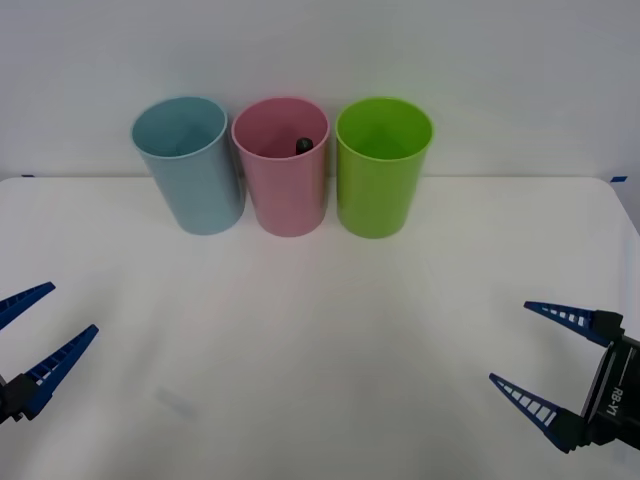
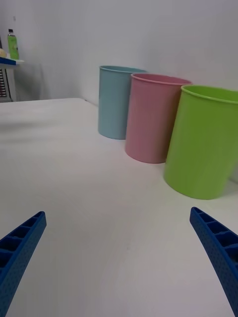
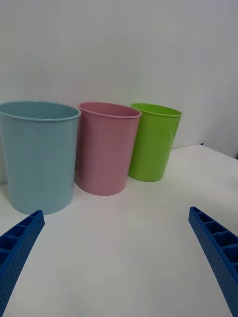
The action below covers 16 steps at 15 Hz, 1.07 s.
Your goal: Grasp the object on the table and drop it into the matching bin: aluminum can to the light blue bin, PET bottle to the pink bin.
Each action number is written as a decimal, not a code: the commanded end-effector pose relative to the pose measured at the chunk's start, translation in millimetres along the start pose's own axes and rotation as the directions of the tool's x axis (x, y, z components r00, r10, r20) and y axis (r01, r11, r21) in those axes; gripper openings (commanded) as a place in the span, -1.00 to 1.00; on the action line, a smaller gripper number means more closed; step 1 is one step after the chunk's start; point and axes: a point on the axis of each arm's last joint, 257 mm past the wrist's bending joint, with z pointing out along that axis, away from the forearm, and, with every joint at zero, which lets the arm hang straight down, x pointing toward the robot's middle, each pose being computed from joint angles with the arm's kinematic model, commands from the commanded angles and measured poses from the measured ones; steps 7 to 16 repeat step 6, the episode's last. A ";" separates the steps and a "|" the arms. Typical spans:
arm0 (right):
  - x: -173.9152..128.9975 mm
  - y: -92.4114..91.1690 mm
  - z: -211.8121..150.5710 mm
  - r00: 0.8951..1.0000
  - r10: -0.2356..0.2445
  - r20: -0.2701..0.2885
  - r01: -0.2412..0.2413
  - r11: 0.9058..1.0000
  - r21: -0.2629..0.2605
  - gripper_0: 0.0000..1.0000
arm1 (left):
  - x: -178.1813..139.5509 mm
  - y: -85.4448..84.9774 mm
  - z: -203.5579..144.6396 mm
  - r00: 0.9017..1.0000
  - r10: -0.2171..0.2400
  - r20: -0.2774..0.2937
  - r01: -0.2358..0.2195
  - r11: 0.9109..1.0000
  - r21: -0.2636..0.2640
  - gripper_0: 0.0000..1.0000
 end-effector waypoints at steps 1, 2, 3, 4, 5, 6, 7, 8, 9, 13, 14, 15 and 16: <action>-0.2 -5.9 0.0 1.000 0.003 0.005 -0.003 1.000 0.030 1.00 | 0.0 0.0 0.0 1.000 0.000 0.000 0.000 1.000 0.000 1.00; -1.0 -8.1 -0.9 1.000 0.004 0.008 -0.004 0.999 0.039 1.00 | 0.0 0.0 0.0 1.000 0.000 0.000 0.000 1.000 0.000 1.00; -0.7 -8.9 -1.6 1.000 0.005 0.008 -0.005 0.999 0.045 1.00 | 0.0 0.0 0.0 1.000 0.000 0.000 0.000 1.000 0.000 1.00; -0.7 -8.9 -1.6 1.000 0.005 0.008 -0.005 0.999 0.045 1.00 | 0.0 0.0 0.0 1.000 0.000 0.000 0.000 1.000 0.000 1.00; -0.7 -8.9 -1.6 1.000 0.005 0.008 -0.005 0.999 0.045 1.00 | 0.0 0.0 0.0 1.000 0.000 0.000 0.000 1.000 0.000 1.00; -0.7 -8.9 -1.6 1.000 0.005 0.008 -0.005 0.999 0.045 1.00 | 0.0 0.0 0.0 1.000 0.000 0.000 0.000 1.000 0.000 1.00; -0.7 -8.9 -1.6 1.000 0.005 0.008 -0.005 0.999 0.045 1.00 | 0.0 0.0 0.0 1.000 0.000 0.000 0.000 1.000 0.000 1.00; -0.7 -8.9 -1.6 1.000 0.005 0.008 -0.005 0.999 0.045 1.00 | 0.0 0.0 0.0 1.000 0.000 0.000 0.000 1.000 0.000 1.00; -0.7 -8.9 -1.6 1.000 0.005 0.008 -0.005 0.999 0.045 1.00 | 0.0 0.0 0.0 1.000 0.000 0.000 0.000 1.000 0.000 1.00; -0.7 -8.9 -1.6 1.000 0.005 0.008 -0.005 0.999 0.045 1.00 | 0.0 0.0 0.0 1.000 0.000 0.000 0.000 1.000 0.000 1.00; -0.7 -8.9 -1.6 1.000 0.005 0.008 -0.005 0.999 0.045 1.00 | 0.0 0.0 0.0 1.000 0.000 0.000 0.000 1.000 0.000 1.00; -0.7 -8.9 -1.6 1.000 0.005 0.008 -0.005 0.999 0.045 1.00 | 0.0 0.0 0.0 1.000 0.000 0.000 0.000 1.000 0.000 1.00; -0.7 -8.9 -1.6 1.000 0.005 0.008 -0.005 0.999 0.045 1.00 | 0.0 0.0 0.0 1.000 0.000 0.000 0.000 1.000 0.000 1.00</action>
